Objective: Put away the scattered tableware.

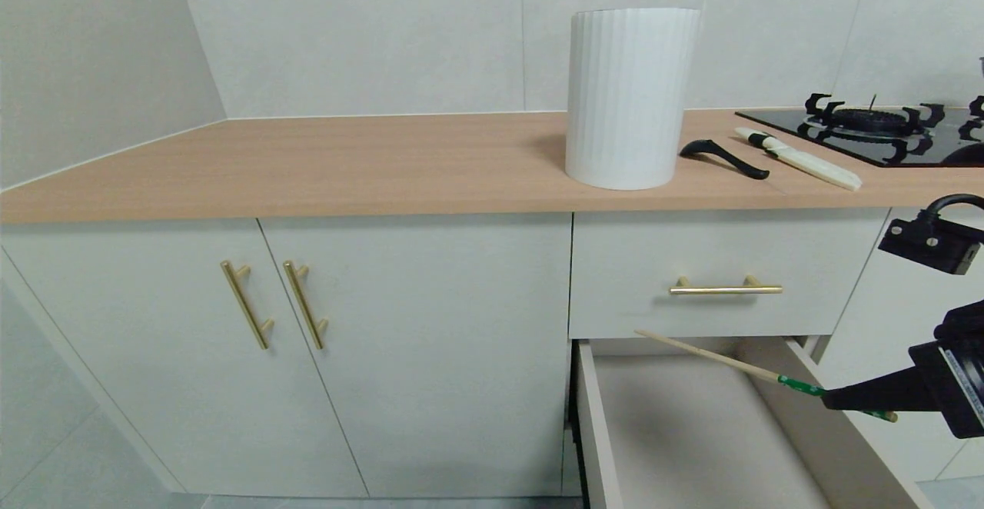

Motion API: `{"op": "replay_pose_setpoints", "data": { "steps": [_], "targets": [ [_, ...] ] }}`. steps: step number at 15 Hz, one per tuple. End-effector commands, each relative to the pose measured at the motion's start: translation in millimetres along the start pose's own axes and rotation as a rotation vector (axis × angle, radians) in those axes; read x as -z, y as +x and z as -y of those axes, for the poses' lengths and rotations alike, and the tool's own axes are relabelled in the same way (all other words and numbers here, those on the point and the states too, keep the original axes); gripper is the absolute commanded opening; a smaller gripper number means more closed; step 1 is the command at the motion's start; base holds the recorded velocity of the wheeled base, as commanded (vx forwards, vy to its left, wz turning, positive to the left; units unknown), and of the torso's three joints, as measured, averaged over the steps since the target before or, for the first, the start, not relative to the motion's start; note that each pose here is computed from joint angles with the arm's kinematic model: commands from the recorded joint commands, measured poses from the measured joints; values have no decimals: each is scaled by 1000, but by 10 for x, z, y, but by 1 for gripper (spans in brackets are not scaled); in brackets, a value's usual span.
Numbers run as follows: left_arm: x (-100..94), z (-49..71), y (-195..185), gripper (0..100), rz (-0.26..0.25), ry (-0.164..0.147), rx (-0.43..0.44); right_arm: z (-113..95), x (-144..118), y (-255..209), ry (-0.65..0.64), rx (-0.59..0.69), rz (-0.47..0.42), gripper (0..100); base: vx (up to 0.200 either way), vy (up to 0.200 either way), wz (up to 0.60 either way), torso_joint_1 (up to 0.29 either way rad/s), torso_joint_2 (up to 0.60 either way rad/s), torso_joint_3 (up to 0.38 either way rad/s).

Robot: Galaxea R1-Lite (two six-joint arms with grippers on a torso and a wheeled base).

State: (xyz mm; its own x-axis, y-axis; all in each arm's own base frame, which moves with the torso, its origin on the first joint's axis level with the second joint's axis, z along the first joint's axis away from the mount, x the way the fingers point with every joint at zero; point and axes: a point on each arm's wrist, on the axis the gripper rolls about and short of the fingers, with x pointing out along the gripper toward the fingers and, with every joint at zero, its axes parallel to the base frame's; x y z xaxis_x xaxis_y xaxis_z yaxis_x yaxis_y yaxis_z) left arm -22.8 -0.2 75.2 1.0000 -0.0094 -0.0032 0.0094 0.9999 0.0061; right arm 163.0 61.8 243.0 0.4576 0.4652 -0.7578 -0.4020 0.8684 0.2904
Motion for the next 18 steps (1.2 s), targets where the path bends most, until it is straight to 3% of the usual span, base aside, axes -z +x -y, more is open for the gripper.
{"op": "replay_pose_setpoints", "data": {
  "steps": [1, 4, 6, 8, 12, 18],
  "targets": [
    [0, 0, 0, 100, 0, 0, 0, 43, -24, 140, 9, 8, -30, 0, 0, 0, 0, 0, 0, 0],
    [0, 0, 0, 100, 0, 0, 0, 171, -16, 526, -42, 41, -70, 0, 0, 0, 0, 0, 0, 0],
    [0, 0, 0, 100, 0, 0, 0, 296, -66, 861, -29, 157, -143, 0, 0, 0, 0, 0, 0, 0],
    [0, 0, 0, 100, 0, 0, 0, 341, -90, 985, -13, 195, -173, 0, 0, 0, 0, 0, 0, 0],
    [0, 0, 0, 100, 0, 0, 0, 454, -183, 1736, 163, 214, -207, 0, 0, 0, 0, 0, 0, 0],
    [0, 0, 0, 100, 0, 0, 0, 556, -92, 2368, 248, 236, -248, 0, 0, 0, 0, 0, 0, 0]
  ]
}}
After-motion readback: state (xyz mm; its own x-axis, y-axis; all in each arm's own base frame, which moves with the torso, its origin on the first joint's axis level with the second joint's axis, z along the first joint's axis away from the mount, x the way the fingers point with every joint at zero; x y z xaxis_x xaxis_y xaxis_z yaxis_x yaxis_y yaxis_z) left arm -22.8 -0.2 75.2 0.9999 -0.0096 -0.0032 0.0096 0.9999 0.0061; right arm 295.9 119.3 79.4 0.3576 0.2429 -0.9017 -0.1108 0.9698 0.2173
